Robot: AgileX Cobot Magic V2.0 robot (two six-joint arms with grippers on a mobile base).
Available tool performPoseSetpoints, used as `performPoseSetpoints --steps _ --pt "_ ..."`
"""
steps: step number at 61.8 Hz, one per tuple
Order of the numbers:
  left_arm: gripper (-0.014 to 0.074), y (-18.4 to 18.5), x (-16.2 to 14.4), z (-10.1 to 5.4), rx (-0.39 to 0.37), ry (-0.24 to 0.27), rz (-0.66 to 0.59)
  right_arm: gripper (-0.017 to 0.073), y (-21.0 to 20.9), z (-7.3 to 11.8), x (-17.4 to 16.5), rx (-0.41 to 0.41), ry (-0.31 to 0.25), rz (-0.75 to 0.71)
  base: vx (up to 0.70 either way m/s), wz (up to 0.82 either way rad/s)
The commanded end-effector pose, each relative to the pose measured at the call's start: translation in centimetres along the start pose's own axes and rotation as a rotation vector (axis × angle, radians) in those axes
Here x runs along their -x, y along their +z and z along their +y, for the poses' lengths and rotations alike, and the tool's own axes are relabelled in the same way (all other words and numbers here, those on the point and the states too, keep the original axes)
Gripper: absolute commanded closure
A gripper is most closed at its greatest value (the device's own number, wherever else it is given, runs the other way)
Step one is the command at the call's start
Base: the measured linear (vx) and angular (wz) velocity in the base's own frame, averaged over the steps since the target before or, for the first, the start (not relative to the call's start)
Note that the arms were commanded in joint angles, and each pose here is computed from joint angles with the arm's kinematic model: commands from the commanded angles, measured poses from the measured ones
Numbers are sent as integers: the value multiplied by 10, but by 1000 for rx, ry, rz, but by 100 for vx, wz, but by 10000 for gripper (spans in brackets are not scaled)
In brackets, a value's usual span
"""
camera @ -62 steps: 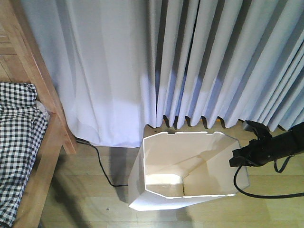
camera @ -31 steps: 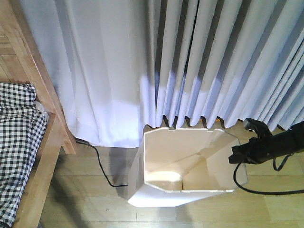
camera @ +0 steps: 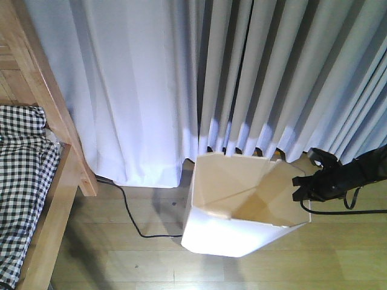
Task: Move trash bin to bedside with robot
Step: 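Lower the bin with the right gripper onto the floor by the bed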
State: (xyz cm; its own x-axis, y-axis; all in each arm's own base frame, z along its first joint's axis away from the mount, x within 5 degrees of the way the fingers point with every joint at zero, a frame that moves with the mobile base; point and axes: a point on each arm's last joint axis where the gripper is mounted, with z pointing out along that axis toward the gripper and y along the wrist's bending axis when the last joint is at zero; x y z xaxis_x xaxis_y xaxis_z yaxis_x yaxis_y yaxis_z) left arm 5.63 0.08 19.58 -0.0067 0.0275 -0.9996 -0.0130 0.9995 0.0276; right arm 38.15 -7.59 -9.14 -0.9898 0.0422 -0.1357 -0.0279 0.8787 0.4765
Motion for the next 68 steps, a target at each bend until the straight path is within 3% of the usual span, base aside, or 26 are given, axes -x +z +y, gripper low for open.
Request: performPoseSetpoints --steps 1,10,16,45,68 --pt "600 0 3 0 -7 -23 -70 563 -19 25 30 135 -41 -23 0 0" --pt "600 0 3 0 -7 -23 -70 561 5 28 45 49 -119 19 0 0" --pt "600 0 3 0 -7 -23 -70 560 21 25 54 18 -136 33 0 0" --pt "600 0 3 0 -7 -23 -70 558 85 -16 64 -6 -26 31 0 0" --pt "600 0 3 0 -7 -23 -70 543 104 -28 64 -28 -27 13 0 0"
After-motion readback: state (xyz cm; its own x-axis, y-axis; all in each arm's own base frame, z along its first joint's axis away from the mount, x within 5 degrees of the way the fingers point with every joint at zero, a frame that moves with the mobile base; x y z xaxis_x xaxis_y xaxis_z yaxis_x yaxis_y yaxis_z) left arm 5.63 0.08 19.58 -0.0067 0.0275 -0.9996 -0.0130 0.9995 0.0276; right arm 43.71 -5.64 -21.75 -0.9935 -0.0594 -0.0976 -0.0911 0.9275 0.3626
